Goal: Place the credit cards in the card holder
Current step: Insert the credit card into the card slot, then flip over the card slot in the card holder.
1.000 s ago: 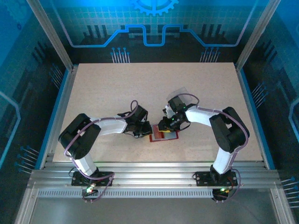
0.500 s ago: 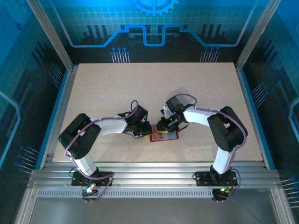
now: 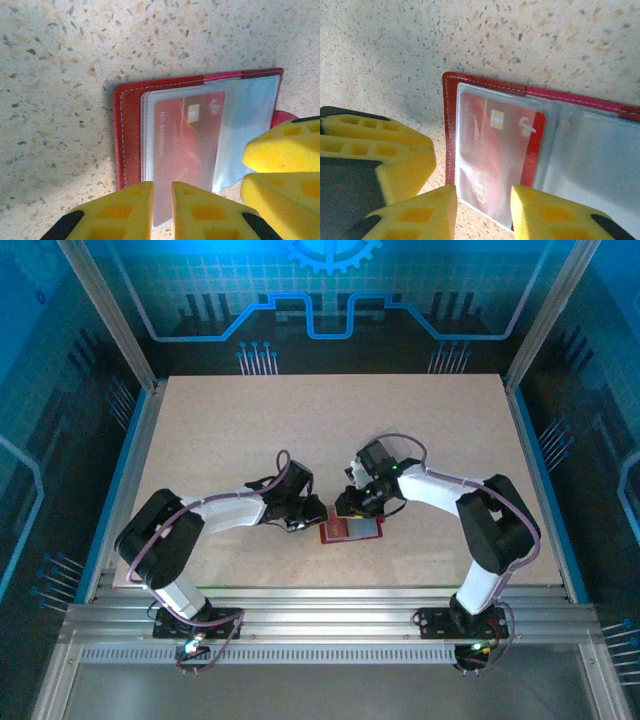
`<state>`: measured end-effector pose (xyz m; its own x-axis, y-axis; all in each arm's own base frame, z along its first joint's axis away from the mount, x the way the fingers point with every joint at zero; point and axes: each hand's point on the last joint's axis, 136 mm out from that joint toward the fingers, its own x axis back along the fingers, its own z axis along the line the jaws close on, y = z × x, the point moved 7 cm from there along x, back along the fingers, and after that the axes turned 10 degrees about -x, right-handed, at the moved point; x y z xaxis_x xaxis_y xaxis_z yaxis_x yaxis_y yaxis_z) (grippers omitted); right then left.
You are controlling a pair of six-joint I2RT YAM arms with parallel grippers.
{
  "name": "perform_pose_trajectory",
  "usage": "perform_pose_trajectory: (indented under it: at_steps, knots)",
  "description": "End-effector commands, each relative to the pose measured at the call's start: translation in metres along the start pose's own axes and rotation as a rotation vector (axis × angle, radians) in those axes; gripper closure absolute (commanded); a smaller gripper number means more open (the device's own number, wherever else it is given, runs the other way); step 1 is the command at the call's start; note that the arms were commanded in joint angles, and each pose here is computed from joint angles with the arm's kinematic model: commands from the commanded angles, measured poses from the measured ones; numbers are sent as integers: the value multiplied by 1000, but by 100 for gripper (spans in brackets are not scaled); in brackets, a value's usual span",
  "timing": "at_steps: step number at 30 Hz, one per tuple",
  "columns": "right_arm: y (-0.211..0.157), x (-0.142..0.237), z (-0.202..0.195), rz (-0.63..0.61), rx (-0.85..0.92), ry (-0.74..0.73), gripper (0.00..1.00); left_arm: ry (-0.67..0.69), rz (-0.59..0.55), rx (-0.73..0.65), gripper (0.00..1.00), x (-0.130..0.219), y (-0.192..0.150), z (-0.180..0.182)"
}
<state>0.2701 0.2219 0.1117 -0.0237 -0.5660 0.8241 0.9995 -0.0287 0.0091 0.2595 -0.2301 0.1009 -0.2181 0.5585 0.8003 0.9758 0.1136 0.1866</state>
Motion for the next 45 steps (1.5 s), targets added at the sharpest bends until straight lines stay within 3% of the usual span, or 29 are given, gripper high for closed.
perform_pose_trajectory:
  at_steps: [1,9,28,34,41,45]
  knots:
    - [3,16,-5,-40,30,-92,63,-28,19,21,81,7,-2,-2]
    - [16,24,-26,-94,77,-346,66,-21,47,29,81,-7,-4,3]
    - [14,-18,-40,-27,142,-537,69,10,80,50,82,-25,-10,18]
    - [7,-22,-41,-19,136,-543,80,21,90,52,82,-28,-12,21]
    - [12,-7,-27,-61,152,-525,100,39,101,52,82,-33,-16,26]
    - [16,1,-14,-77,165,-493,100,43,106,50,82,-36,-18,25]
